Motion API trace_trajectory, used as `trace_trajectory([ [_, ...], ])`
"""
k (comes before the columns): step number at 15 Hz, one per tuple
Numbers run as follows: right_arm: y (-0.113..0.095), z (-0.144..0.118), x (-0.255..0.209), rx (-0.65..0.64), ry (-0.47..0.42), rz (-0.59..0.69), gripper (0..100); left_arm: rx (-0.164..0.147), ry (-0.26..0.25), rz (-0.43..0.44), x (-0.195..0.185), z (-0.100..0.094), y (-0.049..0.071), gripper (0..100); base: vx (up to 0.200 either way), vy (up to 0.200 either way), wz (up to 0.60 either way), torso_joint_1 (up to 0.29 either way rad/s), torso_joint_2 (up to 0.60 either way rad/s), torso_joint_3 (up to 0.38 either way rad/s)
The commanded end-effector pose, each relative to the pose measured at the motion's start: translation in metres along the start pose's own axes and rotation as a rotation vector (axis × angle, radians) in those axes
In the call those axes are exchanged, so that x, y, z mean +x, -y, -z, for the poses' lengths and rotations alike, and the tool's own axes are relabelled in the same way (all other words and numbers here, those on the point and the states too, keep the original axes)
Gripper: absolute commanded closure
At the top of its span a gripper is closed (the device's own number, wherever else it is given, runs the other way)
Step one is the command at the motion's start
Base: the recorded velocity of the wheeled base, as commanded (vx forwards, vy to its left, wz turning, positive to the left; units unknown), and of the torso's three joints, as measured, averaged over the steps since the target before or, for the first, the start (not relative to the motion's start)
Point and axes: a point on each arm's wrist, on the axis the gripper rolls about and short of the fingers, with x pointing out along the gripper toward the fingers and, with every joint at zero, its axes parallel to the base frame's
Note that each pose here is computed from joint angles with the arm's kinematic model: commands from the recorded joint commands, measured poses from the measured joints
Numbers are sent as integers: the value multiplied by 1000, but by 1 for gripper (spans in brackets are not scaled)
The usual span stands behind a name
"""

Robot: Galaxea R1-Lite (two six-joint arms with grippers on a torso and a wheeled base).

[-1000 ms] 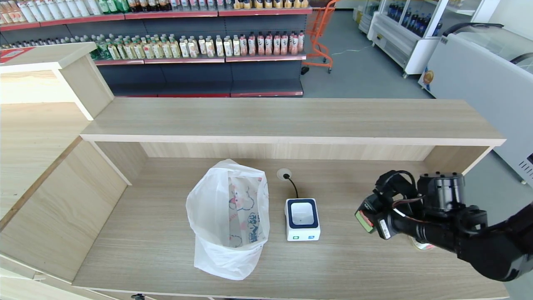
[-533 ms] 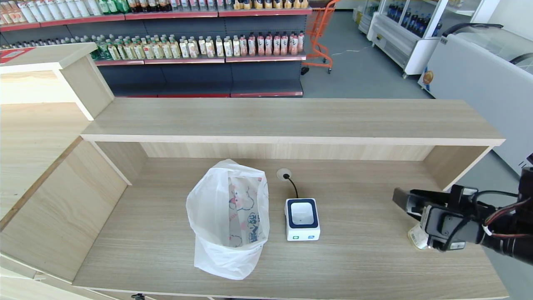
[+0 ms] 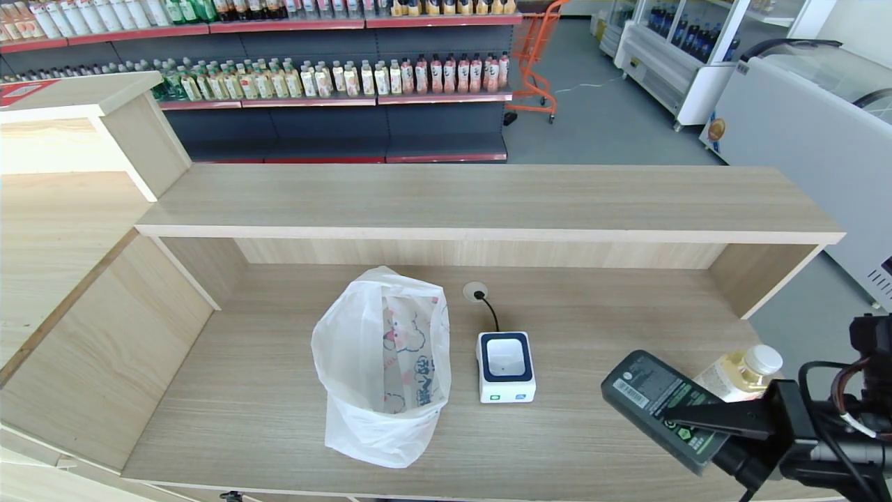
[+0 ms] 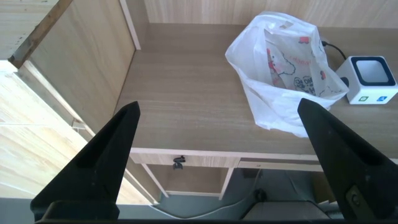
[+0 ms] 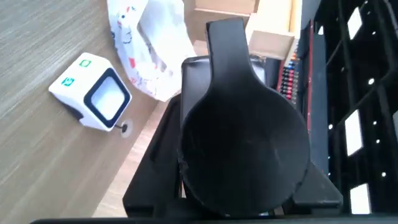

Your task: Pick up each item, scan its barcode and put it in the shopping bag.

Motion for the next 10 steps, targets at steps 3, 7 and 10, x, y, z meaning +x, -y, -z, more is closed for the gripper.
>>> trace_trajectory([
  [3,-3,-9,25,-56,176,119,100,0,-2,-1,0,0,0,0,0,0,0,0,0,0],
  [7,3,-22,45,-123,296,171,100,0,-2,-2,0,0,0,0,0,0,0,0,0,0],
  [10,7,-26,51,-164,328,194,100,0,-2,-1,0,0,0,0,0,0,0,0,0,0],
])
